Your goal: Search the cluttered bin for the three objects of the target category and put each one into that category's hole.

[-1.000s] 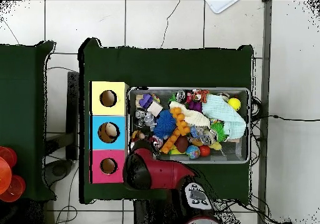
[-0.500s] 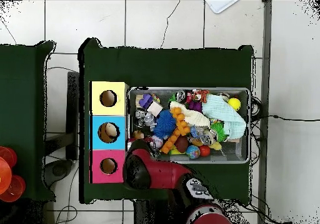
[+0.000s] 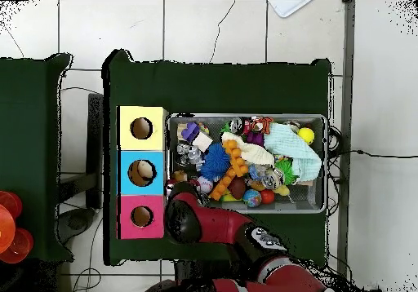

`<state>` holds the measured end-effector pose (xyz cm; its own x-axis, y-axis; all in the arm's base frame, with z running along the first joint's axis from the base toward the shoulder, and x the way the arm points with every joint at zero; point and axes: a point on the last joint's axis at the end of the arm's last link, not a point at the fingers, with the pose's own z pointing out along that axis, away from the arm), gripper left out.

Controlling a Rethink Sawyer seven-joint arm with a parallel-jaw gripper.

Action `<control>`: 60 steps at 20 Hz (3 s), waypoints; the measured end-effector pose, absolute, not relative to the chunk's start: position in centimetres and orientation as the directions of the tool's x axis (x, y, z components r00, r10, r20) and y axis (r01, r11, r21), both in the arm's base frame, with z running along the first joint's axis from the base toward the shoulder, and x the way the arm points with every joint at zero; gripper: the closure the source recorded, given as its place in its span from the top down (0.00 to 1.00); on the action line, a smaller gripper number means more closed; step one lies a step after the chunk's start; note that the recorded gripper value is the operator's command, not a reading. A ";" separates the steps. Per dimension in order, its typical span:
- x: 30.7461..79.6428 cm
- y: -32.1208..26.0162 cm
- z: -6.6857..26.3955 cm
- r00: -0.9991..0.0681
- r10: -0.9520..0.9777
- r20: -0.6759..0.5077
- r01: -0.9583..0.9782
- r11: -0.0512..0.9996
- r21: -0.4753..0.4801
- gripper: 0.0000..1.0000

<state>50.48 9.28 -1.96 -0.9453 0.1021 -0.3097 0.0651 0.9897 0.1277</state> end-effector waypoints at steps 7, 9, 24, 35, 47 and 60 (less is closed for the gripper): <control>50.4 9.7 -2.4 -0.942 0.105 -0.318 0.066 0.989 0.132 0.00; 50.2 10.3 -2.5 -0.945 0.095 -0.312 0.056 0.990 0.132 0.00; 50.3 10.2 0.3 -0.982 0.079 -0.174 0.057 0.990 0.127 0.00; 51.0 8.9 9.3 -0.994 0.092 -0.061 0.079 0.979 0.187 0.00; 51.9 11.2 13.7 -0.985 0.166 -0.057 0.141 0.943 0.301 0.00; 48.8 16.8 14.5 -0.988 0.144 0.062 0.157 0.904 0.399 0.00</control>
<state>48.82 16.79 14.45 -0.9876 0.1442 0.0616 0.1568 0.9036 0.3987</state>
